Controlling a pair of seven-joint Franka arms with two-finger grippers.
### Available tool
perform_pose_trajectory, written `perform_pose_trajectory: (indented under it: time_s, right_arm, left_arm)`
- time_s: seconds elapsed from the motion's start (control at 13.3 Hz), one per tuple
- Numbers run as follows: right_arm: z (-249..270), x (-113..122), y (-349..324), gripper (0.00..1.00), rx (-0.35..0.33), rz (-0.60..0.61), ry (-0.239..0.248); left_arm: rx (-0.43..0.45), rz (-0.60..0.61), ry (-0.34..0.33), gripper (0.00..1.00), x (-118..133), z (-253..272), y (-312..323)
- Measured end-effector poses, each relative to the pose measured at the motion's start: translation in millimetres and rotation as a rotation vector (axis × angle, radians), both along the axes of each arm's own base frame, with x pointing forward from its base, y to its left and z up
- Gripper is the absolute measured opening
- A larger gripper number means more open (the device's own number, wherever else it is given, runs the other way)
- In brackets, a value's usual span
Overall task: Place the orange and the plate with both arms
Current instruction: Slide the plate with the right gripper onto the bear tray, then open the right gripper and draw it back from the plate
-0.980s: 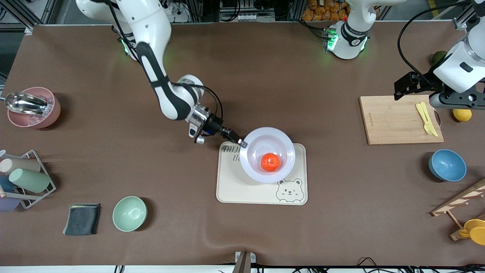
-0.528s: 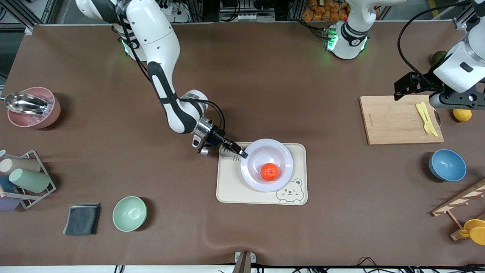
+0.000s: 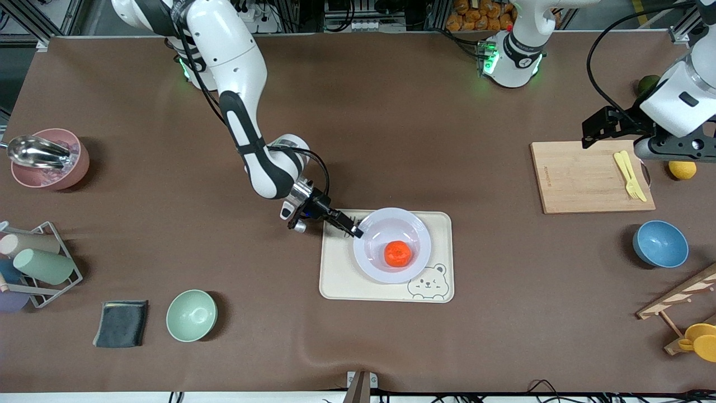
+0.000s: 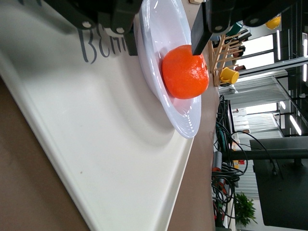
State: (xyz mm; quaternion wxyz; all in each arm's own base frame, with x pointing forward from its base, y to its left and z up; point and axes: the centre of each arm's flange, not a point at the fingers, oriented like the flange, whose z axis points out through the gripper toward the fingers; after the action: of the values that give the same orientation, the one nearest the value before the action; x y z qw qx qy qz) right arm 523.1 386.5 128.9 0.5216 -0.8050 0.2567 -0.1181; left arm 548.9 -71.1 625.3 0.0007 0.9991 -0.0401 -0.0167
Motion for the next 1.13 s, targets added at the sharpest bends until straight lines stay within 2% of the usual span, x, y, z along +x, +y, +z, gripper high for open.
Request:
perform_pose_trajectory:
  time_s: [0.3, 0.9, 1.13]
  right_arm:
    - [6, 13, -9, 0.53, -0.044, 0.061, 0.061]
    - [49, 70, -56, 0.51, -0.207, 0.162, 0.217]
    - [73, 91, -82, 0.52, -0.233, 0.217, 0.241]
  left_arm:
    - [0.000, 0.000, 0.000, 1.00, 0, 0, 0]
    - [0.000, 0.005, -0.025, 1.00, 4, 1, 2]
    - [0.004, 0.010, -0.032, 1.00, 5, 1, 6]
